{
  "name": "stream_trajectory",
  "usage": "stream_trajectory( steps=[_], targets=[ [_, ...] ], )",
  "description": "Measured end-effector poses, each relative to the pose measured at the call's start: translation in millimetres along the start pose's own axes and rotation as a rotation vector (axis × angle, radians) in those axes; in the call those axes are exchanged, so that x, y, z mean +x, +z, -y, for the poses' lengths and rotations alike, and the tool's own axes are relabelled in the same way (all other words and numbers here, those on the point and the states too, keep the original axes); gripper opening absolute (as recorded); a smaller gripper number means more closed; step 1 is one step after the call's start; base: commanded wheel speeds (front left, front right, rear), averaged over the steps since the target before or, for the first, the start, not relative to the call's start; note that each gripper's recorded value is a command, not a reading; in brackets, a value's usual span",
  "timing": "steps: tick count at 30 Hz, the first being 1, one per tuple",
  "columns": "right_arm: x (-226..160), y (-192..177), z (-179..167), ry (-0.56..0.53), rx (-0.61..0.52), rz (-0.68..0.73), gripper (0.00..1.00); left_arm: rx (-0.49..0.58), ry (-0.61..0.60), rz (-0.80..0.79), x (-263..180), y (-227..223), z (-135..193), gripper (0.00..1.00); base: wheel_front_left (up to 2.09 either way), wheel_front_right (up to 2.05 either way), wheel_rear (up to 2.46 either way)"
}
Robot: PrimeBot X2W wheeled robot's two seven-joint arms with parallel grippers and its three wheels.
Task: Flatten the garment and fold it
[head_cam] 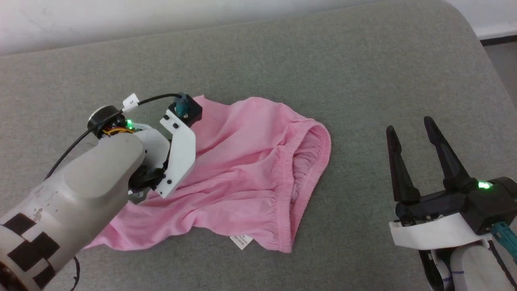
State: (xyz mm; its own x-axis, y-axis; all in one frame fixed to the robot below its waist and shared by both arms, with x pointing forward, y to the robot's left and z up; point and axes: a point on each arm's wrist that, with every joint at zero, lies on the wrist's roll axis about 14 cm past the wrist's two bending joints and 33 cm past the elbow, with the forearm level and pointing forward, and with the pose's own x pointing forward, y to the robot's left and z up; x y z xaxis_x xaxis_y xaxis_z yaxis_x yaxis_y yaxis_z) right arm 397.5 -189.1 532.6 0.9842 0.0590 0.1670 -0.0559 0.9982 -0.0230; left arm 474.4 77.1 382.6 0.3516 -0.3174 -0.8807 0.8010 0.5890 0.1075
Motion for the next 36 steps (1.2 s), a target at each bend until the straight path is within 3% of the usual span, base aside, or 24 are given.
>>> stream_trajectory(
  steps=[1, 2, 8, 17, 24, 31, 32, 33, 34, 36],
  targets=[
    [1, -2, 1, -0.004, -0.002, -0.004, 1.0, 0.009, -0.006, 0.002, 3, 2, 1, 0.94, 0.0, 0.0, 0.0],
    [1, -4, 3, -0.008, -0.004, -0.01, 1.0, 0.02, -0.013, 0.009, 5, 5, 3, 0.0, 0.0, 0.0, 0.0],
    [2, -13, 6, -0.018, -0.007, -0.037, 1.0, 0.065, -0.01, 0.171, 6, 44, -7, 0.0, 0.0, 0.0, 0.0],
    [19, -13, 4, -0.002, -0.015, -0.018, 1.0, 0.034, 0.237, 0.439, -14, 122, -99, 0.0, 0.0, 0.0, 0.0],
    [24, -22, 16, -0.033, -0.035, -0.041, 1.0, -0.041, 0.338, 0.384, 33, 98, -137, 0.0, 0.0, 0.0, 0.0],
    [16, -33, 33, -0.082, -0.067, -0.086, 1.0, -0.111, 0.313, 0.281, 80, 65, -134, 0.0, 0.0, 0.0, 0.0],
    [15, -33, 35, -0.086, -0.069, -0.088, 1.0, -0.116, 0.309, 0.294, 81, 68, -132, 0.06, 0.0, 0.0, 0.0],
    [15, -33, 35, -0.087, -0.071, -0.087, 1.0, -0.118, 0.309, 0.316, 80, 71, -131, 0.94, 0.0, 0.0, 0.0],
    [16, -32, 35, -0.086, -0.073, -0.086, 1.0, -0.123, 0.31, 0.344, 78, 75, -131, 1.0, 0.0, 0.0, 0.0],
    [16, -29, 34, -0.08, -0.083, -0.078, 1.0, -0.117, 0.296, 0.401, 75, 84, -123, 1.0, 0.0, 0.0, 0.0]
  ],
)
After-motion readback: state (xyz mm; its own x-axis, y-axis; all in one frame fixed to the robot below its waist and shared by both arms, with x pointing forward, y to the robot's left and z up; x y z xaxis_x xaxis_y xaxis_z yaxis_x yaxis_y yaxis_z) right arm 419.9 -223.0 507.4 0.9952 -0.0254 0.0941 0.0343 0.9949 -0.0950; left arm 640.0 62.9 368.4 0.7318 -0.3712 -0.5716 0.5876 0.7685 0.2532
